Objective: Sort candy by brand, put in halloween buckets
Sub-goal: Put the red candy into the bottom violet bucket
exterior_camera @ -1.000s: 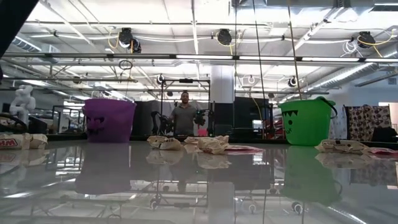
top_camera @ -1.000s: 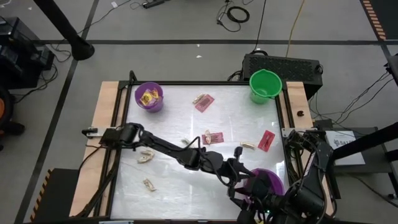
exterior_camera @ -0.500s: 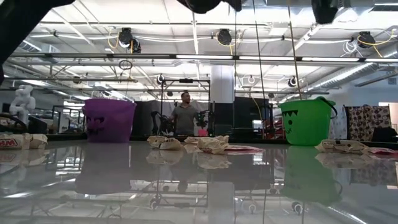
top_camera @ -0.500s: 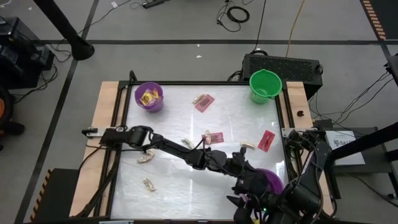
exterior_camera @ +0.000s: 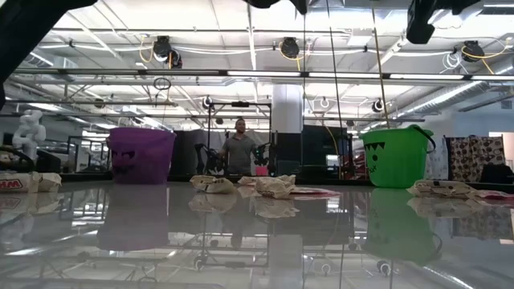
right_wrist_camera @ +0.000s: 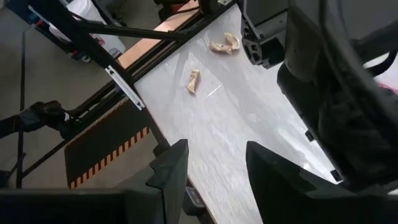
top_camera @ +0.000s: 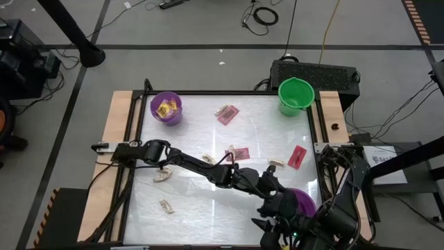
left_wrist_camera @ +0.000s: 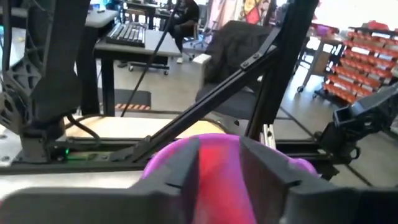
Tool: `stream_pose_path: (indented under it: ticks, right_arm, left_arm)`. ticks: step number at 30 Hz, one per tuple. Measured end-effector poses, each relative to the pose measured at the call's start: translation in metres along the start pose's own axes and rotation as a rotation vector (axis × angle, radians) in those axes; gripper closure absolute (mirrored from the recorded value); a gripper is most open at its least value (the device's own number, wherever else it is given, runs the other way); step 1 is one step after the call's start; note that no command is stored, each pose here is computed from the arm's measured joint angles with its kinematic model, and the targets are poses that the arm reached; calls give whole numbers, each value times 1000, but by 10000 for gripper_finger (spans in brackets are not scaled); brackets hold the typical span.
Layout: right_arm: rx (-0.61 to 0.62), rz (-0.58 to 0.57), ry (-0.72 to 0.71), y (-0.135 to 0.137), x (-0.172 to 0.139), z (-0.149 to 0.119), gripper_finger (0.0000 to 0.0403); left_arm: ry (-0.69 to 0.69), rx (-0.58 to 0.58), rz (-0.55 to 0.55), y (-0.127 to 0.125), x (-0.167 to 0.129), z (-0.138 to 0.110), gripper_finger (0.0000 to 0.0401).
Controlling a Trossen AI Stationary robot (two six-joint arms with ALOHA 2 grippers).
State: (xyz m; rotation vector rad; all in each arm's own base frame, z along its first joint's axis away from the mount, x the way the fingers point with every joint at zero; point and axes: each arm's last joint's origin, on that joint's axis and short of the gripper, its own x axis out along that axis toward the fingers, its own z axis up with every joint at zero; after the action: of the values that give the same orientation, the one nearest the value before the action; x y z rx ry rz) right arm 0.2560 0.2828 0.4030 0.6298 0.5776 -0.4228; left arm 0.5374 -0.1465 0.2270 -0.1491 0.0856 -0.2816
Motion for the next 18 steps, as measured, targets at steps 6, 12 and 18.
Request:
stream_pose_path:
  ticks: [6, 12, 18]
  right_arm:
    - [2, 1, -2, 0, 0, 0, 248]
    - [-2, 5, -1, 1, -1, 0, 248]
    - [-43, 6, -1, 1, -1, 0, 248]
  left_arm:
    - [-33, 44, -10, -6, -7, 21, 200]
    - [74, 235, 5, -9, -25, 47, 180]
    - [375, 353, 129, 2, -57, 64, 180]
